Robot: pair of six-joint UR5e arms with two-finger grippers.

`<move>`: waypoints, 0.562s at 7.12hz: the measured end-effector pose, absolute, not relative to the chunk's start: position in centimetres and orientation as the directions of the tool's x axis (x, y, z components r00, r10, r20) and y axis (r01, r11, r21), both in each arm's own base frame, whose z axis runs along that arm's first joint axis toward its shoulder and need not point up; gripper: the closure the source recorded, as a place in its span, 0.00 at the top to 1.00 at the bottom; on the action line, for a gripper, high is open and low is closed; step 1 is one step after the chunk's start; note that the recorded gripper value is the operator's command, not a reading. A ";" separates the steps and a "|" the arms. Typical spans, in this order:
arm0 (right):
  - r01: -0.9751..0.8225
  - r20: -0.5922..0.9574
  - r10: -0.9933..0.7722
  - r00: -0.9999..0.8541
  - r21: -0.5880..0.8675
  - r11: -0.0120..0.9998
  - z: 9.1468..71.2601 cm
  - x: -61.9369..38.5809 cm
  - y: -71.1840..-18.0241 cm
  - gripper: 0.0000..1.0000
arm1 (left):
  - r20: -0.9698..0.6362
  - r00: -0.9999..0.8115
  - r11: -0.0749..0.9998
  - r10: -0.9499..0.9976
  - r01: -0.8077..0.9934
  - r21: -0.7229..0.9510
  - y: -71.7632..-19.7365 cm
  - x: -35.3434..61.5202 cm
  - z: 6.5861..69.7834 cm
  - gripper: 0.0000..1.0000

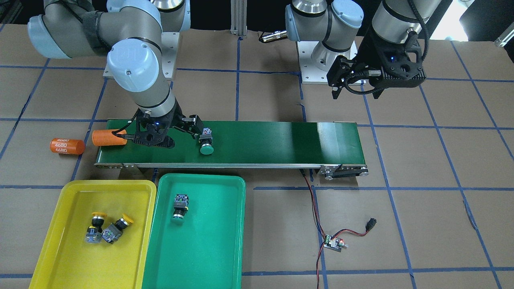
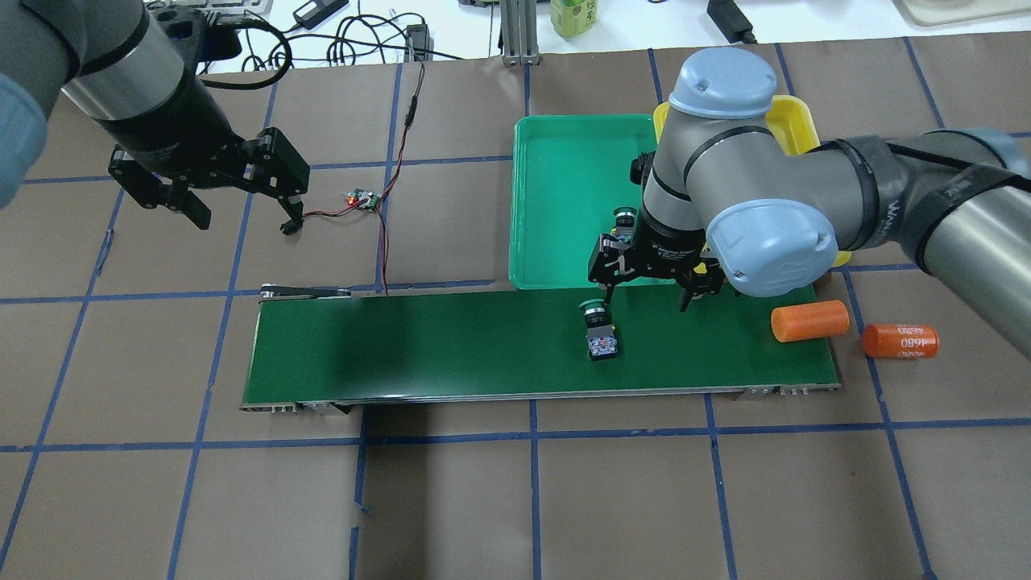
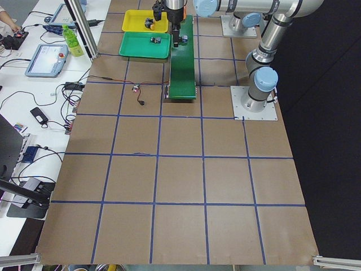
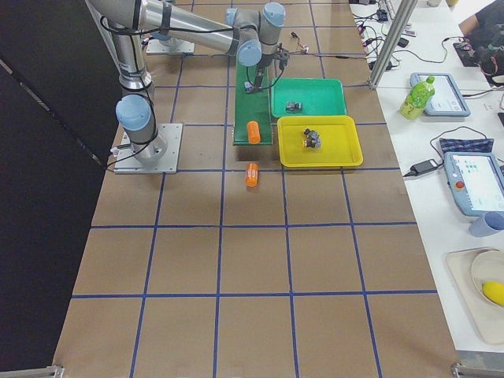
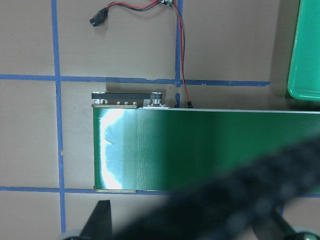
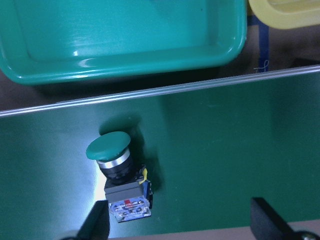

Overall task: Sort buttons by color to trays
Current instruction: 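Lower right gripper onto the remaining green-capped button and grasp it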

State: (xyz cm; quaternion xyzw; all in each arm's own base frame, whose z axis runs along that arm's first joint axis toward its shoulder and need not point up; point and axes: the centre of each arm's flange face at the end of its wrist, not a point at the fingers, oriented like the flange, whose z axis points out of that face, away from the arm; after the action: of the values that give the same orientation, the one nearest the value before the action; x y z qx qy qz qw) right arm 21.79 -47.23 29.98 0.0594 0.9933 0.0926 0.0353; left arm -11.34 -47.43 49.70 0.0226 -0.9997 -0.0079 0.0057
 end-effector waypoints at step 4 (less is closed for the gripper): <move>0.019 -0.088 0.042 -0.995 0.240 0.970 25.5 25.1 -46.1 1.00 | 0.011 -0.999 0.999 -0.043 -0.042 0.015 -47.4 -11.3 49.8 1.00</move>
State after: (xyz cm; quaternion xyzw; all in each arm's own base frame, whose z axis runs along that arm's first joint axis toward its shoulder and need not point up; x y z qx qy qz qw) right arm 25.11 -46.14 25.54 0.0154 0.9915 0.1205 0.0461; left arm -11.34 -47.38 49.76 0.0213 -0.9997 -0.0073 0.0058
